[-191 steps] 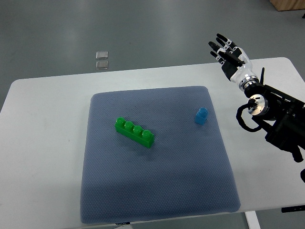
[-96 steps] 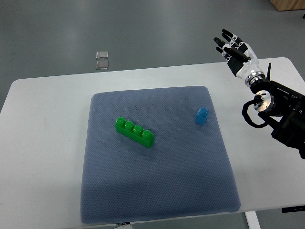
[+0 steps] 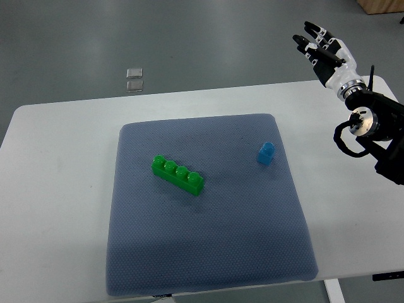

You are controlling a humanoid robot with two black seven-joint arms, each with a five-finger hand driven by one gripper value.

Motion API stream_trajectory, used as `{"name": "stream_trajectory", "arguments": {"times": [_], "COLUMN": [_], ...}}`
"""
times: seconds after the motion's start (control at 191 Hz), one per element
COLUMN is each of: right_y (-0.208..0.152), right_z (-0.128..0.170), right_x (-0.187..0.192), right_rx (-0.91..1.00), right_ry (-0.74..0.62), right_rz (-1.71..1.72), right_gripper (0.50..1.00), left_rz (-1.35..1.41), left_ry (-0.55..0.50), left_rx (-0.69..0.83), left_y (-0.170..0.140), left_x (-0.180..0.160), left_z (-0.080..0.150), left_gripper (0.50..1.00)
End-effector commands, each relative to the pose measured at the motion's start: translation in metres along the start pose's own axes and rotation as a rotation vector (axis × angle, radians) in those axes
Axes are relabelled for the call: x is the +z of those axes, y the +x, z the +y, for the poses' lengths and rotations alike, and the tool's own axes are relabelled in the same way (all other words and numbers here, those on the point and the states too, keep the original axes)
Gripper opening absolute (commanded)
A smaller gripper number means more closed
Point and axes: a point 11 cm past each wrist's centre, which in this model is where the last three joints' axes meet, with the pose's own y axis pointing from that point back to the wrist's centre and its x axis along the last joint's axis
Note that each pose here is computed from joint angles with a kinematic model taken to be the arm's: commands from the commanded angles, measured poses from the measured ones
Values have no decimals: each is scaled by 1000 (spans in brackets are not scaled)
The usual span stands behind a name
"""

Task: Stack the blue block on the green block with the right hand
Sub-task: 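Swing the right hand over the mat toward the small blue block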

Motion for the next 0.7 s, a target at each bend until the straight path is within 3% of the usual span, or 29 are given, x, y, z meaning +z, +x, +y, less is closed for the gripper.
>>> {"name": "stream_trajectory", "arguments": {"times": [0.0, 0.46, 0.695], "right_y": [-8, -68, -91], "right_z": [-2, 13, 30], "right_x": [-5, -68, -70], "right_rx": [-59, -702, -945], "right_ry": [-1, -55, -105], "right_rz": [89, 1125, 1499], "right_gripper": [913, 913, 913], "left_rz": [1, 0, 0], "left_ry": [1, 0, 0], "left_rx": [0, 0, 0], "left_y": [0, 0, 0], "left_x": [-1, 0, 0], "left_z": [0, 0, 0], "left_gripper": [1000, 1000, 1000]}}
